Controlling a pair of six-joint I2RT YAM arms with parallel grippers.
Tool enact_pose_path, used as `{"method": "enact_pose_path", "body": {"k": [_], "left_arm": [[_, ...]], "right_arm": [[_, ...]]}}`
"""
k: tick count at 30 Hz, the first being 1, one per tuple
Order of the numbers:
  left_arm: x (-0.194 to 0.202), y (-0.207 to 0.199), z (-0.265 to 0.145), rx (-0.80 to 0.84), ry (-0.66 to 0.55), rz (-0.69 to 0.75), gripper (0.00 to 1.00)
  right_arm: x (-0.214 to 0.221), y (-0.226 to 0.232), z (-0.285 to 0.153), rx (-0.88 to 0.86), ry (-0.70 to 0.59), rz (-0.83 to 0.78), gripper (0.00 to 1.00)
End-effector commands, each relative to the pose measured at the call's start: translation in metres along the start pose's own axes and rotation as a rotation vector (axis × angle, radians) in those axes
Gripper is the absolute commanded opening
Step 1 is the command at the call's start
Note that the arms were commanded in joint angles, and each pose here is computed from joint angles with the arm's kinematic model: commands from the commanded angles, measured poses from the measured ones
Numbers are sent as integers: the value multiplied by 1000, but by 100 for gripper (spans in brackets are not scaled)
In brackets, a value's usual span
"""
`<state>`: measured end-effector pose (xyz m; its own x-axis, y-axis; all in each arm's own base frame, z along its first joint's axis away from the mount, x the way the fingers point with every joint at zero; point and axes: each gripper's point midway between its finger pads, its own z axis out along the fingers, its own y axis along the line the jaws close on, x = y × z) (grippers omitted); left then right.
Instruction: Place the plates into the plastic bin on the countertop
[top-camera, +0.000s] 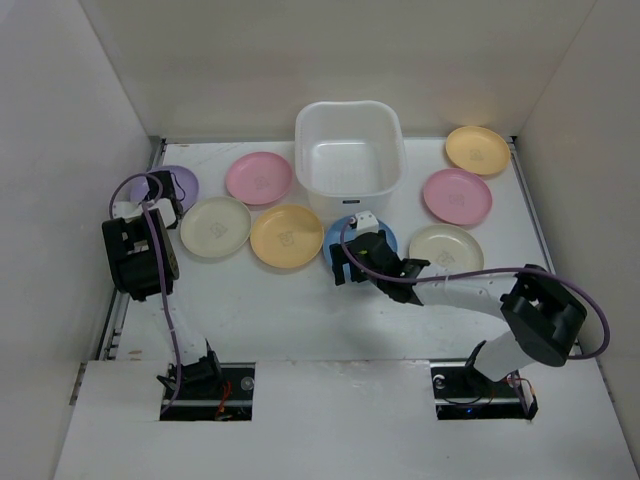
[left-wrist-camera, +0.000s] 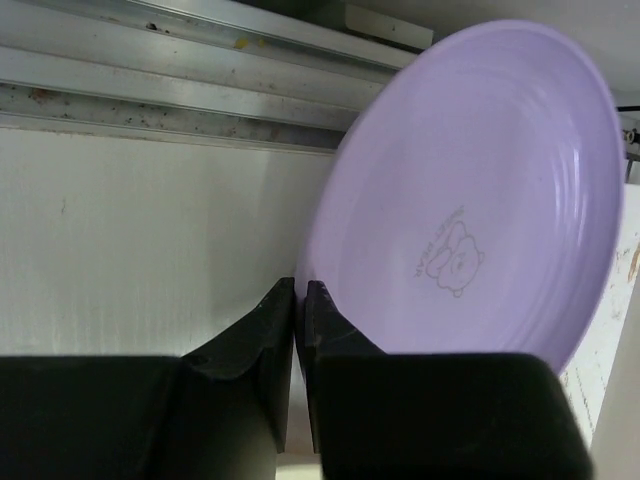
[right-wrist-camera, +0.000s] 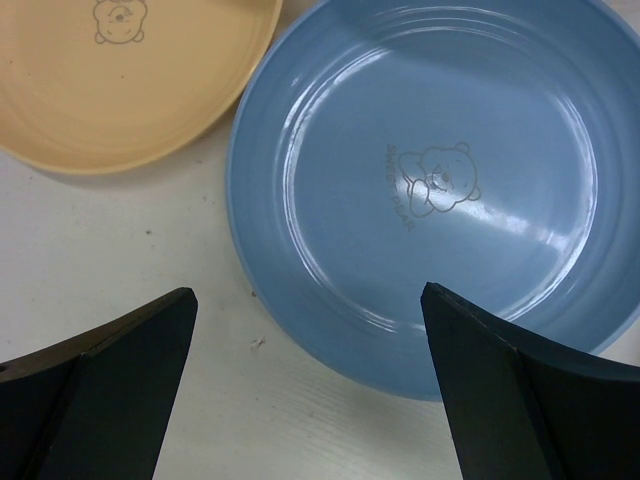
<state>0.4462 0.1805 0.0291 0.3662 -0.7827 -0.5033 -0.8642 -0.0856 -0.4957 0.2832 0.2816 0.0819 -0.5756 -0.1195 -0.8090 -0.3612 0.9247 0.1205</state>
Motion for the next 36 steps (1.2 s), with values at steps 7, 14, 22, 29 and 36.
{"method": "enact_pose_path", "body": {"k": [7,14,22,29,36], "left_arm": [[-25,-50,-58,147,-39,69,0],[-33,-131,-154,469,-57,151,0],[34,-189,-301,921,143,358,3],[130,-185,-386,1165,305,695,5],[195,-170,-403,1202,334,931,6]], "right_arm": [[-27,12,-10,-37,-69,41,100],[-46,-21,-23,13,-113,138,100],[-65,-89,-42,152,-176,224,100],[-72,-145,-63,300,-250,341,100],[-77,-156,-76,309,-285,348,100]]}}
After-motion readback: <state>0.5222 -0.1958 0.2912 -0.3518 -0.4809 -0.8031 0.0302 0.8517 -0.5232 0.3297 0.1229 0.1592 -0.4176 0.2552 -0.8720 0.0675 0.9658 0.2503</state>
